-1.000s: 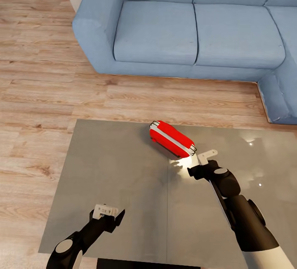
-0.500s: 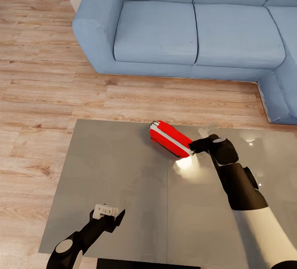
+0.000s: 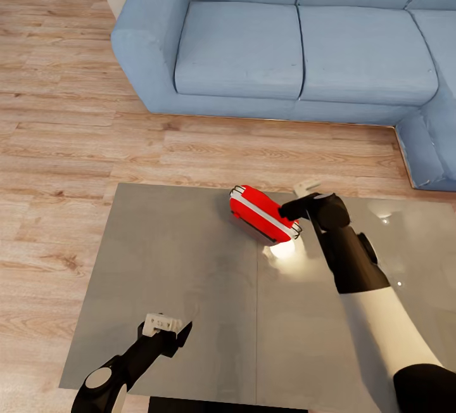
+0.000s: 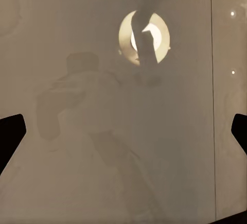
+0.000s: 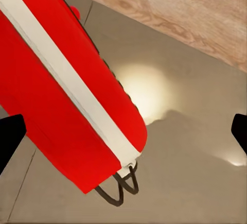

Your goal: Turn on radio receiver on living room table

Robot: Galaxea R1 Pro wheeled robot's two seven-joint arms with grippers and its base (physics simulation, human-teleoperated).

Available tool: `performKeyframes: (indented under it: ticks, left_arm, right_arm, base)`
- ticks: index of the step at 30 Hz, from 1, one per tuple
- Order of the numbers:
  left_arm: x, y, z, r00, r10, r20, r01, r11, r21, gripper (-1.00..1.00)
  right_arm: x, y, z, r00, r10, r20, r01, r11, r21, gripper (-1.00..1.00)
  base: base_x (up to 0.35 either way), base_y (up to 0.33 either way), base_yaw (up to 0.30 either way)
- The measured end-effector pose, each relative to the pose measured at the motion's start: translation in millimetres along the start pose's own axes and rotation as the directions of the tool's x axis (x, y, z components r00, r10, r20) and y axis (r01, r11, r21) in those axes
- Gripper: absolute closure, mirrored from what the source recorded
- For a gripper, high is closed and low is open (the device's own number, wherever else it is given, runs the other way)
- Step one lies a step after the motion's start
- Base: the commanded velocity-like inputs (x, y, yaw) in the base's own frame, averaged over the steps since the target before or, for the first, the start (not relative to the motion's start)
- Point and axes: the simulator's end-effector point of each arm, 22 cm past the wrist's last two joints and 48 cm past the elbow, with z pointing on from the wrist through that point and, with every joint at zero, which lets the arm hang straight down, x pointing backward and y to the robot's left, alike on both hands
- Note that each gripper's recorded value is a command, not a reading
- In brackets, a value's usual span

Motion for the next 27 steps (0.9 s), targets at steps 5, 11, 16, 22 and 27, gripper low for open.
performKeyframes:
  ticks: [5, 11, 16, 22, 27]
  left_arm:
    - [0, 0, 0.0, 1.000, 0.000, 0.000, 0.000, 1.000, 0.000, -1.00]
    - [0, 0, 0.0, 1.000, 0.000, 0.000, 0.000, 1.000, 0.000, -1.00]
    - [0, 0, 0.0, 1.000, 0.000, 0.000, 0.000, 1.000, 0.000, -1.00]
    - [0, 0, -0.1, 1.000, 0.000, 0.000, 0.000, 1.000, -0.001, -1.00]
    - [0, 0, 0.0, 1.000, 0.000, 0.000, 0.000, 1.000, -0.001, -1.00]
  right_arm:
    - [2, 4, 6.0, 1.000, 0.000, -0.019, 0.000, 1.000, -0.010, -1.00]
    - [-6, 8, 12.3, 0.999, -0.001, -0.034, -0.001, 0.999, -0.045, -1.00]
    - [-5, 21, 12.6, 0.999, -0.002, -0.039, -0.002, 0.994, -0.106, -1.00]
    - [-6, 29, 11.9, 0.999, -0.009, -0.039, 0.003, 0.991, -0.135, -1.00]
    - [-8, 47, 10.1, 0.998, -0.047, -0.034, 0.040, 0.985, -0.170, -1.00]
  base:
    - [0.000, 0.000, 0.000]
    - [0.000, 0.000, 0.000]
    - [0.000, 0.000, 0.000]
    - [0.000, 0.000, 0.000]
    - [0.000, 0.000, 0.000]
